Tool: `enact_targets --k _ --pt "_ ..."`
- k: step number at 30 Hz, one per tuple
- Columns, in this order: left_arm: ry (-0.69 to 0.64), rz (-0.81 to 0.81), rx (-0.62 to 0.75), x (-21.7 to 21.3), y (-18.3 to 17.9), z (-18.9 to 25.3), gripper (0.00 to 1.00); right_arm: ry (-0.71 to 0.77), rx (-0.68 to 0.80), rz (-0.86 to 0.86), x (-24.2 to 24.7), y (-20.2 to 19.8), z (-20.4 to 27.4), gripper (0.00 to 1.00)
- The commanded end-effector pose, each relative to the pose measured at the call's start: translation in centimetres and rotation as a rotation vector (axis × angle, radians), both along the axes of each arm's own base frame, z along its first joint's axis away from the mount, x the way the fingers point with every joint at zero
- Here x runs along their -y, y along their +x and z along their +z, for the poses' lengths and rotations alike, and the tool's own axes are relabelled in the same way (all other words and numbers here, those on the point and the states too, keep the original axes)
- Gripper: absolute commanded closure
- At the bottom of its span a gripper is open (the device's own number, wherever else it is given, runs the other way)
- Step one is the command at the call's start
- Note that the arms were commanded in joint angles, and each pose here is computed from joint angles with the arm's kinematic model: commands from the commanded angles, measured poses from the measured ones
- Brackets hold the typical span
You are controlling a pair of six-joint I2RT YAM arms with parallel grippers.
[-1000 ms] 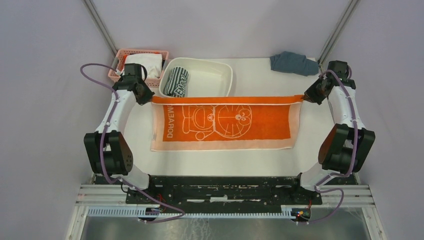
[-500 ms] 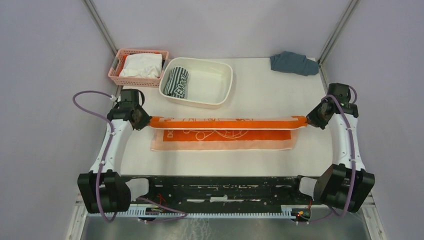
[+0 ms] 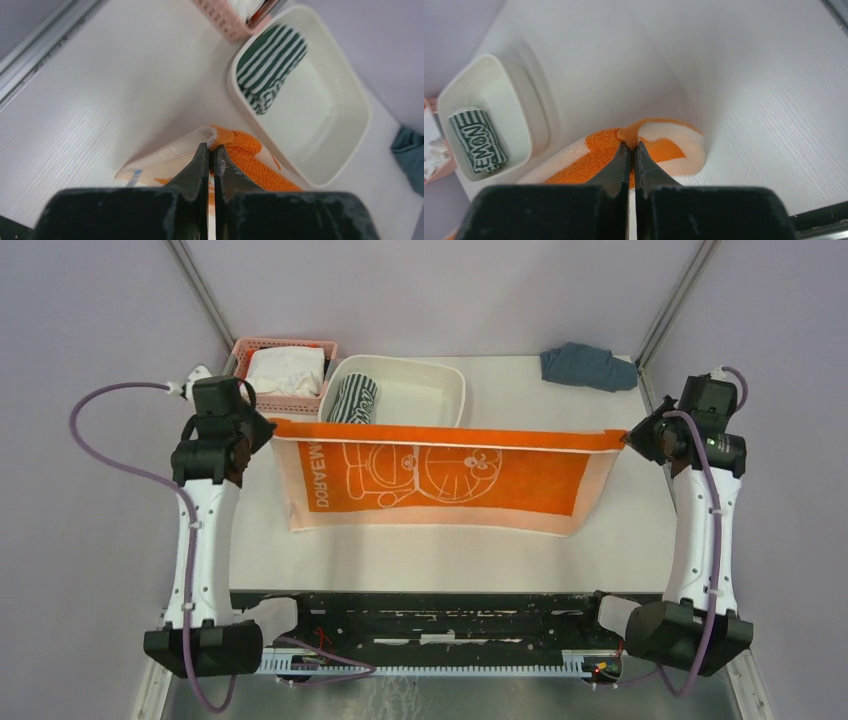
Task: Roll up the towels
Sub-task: Fold the towel at the center of the board.
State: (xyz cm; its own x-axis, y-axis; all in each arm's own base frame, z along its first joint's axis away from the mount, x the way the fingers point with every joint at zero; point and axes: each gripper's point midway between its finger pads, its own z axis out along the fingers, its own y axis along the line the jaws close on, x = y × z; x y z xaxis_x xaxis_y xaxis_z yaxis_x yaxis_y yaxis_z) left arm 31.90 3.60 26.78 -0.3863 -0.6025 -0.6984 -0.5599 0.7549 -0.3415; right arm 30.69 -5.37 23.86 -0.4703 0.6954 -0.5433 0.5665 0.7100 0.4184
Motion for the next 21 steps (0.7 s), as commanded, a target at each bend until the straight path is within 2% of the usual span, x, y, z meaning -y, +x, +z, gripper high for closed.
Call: enact_targets --k 1,9,14,17,21 --pt "0.117 0.132 0.261 -2.8 -2.8 10.2 0.97 -0.126 0.165 -0.031 0.5 -2.2 7.7 1.00" --pt "0.239 0.223 0.366 -4.3 -9.2 17.1 0.97 -0.352 0.261 -0.106 1.0 -9.6 13.8 1.00" --pt "0.289 0.271 0.401 -4.9 -12.0 19.0 0.97 -0.386 0.319 -0.125 0.8 -12.4 15.8 1.00" --pt "0.309 0.264 0.377 -4.9 -11.6 18.2 0.97 -0.375 0.317 -0.114 0.5 -12.2 15.6 1.00" --pt "0.309 0.179 0.308 -3.7 -8.7 15.1 0.97 -0.361 0.255 -0.095 0.6 -10.1 13.4 1.00"
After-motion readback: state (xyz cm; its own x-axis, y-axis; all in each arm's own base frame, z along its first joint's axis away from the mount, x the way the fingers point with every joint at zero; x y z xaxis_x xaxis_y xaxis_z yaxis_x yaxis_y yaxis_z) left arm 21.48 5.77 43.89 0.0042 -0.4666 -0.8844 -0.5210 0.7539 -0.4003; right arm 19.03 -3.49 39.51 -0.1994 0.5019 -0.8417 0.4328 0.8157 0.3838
